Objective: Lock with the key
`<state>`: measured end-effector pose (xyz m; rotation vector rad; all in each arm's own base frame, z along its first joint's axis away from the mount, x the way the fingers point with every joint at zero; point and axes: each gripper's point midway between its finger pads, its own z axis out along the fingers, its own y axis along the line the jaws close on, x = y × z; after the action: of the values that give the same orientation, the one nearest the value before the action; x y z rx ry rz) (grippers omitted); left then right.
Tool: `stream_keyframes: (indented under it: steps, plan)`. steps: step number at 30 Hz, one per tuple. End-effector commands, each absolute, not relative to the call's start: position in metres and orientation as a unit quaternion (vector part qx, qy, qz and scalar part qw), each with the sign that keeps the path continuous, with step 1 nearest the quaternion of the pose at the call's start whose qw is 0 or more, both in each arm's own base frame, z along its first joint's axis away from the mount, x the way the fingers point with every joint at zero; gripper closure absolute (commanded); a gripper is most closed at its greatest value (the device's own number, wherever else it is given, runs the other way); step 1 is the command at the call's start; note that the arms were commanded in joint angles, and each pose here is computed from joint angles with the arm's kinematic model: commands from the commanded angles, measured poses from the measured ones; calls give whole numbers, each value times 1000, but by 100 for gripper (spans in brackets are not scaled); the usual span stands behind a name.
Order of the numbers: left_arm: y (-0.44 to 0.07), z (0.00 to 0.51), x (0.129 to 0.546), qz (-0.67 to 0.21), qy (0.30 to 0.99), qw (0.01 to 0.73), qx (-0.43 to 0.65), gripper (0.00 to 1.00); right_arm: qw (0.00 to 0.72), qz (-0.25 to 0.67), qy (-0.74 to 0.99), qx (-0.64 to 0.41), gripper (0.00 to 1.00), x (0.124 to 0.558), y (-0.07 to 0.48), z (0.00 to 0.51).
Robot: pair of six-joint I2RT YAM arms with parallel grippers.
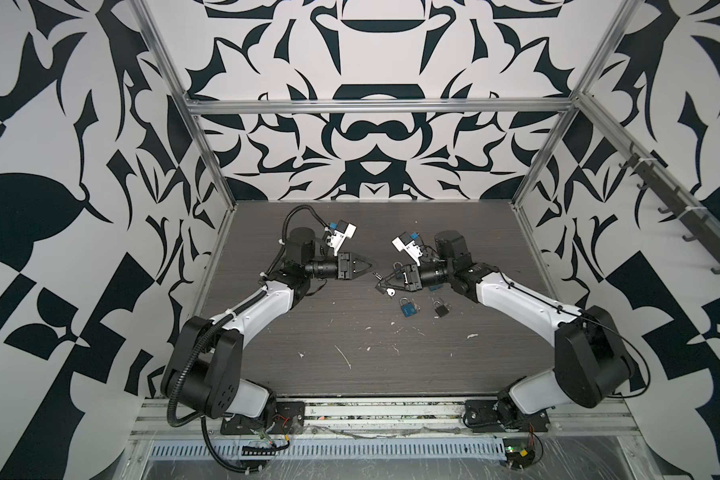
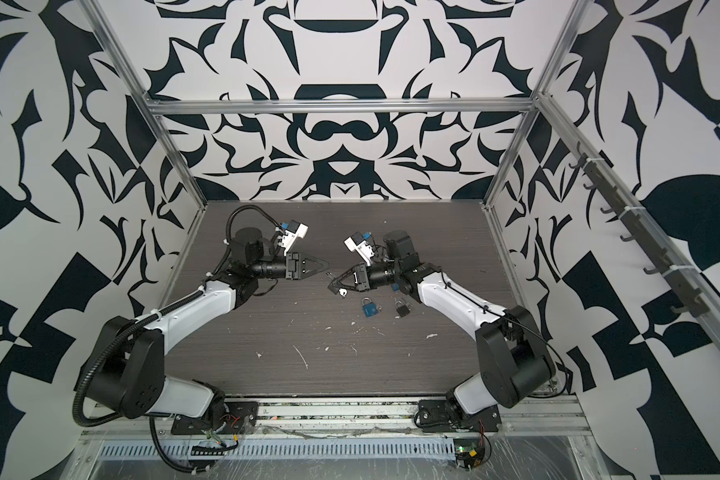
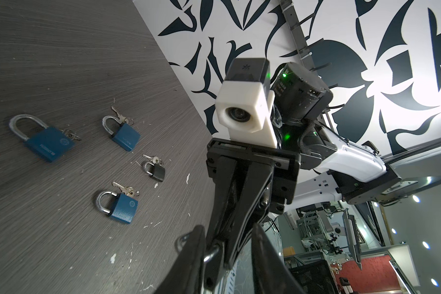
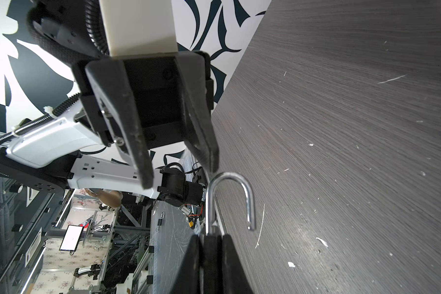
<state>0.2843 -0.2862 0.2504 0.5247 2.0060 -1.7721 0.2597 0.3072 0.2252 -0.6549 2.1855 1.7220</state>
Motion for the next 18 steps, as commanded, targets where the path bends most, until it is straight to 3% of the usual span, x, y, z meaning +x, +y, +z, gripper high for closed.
stream_keyframes:
  steps: [1,18]
  plan:
    - [-288,246,284,-646,712,200,192,66,191,619,713,-268,100,256,308,276]
    - [-289,249,279,-663,697,192,195,66,210,620,720,-231,100,275,296,276]
